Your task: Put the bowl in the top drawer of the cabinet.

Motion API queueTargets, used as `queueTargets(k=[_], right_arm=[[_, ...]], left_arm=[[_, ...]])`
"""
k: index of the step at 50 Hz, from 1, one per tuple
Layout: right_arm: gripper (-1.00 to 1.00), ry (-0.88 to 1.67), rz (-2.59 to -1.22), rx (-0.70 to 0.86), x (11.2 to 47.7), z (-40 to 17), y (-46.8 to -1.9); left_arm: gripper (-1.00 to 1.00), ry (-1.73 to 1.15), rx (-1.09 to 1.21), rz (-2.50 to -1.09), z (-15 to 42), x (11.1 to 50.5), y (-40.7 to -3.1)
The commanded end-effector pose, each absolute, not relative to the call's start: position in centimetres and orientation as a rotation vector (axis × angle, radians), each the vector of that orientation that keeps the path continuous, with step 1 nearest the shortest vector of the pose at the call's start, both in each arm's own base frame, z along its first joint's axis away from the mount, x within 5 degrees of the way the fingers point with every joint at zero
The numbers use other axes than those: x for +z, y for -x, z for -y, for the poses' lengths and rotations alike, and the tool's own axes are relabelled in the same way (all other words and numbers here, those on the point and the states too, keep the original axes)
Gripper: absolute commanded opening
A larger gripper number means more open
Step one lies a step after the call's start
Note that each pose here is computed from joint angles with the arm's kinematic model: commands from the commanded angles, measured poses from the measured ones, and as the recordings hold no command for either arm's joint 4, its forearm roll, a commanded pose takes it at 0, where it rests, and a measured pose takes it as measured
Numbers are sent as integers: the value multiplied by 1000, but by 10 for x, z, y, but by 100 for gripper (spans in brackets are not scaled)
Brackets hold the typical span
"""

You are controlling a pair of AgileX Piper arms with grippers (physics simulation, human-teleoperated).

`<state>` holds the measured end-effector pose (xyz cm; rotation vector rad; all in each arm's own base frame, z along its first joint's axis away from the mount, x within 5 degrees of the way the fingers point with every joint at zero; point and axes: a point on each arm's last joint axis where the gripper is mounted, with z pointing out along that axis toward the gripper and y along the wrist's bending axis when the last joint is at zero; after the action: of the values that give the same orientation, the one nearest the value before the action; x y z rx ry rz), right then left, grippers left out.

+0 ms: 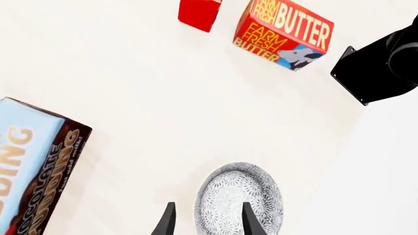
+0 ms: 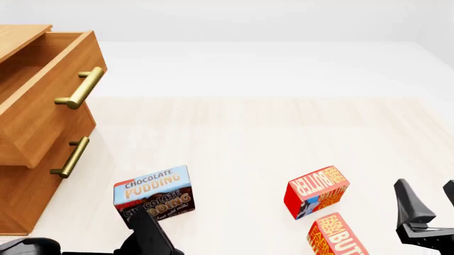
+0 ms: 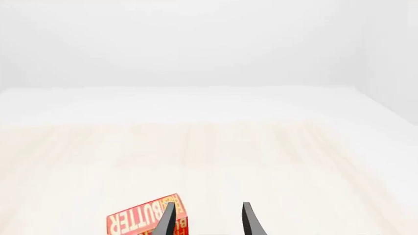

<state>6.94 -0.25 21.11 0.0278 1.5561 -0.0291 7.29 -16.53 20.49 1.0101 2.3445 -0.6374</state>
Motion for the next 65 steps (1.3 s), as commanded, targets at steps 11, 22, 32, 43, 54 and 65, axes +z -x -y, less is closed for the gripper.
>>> queueTargets(k=[11, 22, 32, 43, 54, 65], right_arm=[[100, -47, -1567, -75, 211, 6, -71], [100, -56, -1570, -101, 210, 7, -71], [100, -58, -1575, -118, 210, 8, -72], [100, -59, -1578, -128, 210, 9, -72], [100, -60, -1579, -136, 210, 9, -72], [100, -63, -1582, -146, 210, 10, -73]], left_arm=[[100, -986, -664, -2358, 167, 184, -70], [100, -974, -680, -2357, 166, 177, -68], [100, -960, -687, -2360, 163, 170, -68], [100, -954, -701, -2359, 163, 165, -66], [100, -947, -717, -2354, 165, 163, -65], [100, -946, -728, -2353, 167, 158, -64]])
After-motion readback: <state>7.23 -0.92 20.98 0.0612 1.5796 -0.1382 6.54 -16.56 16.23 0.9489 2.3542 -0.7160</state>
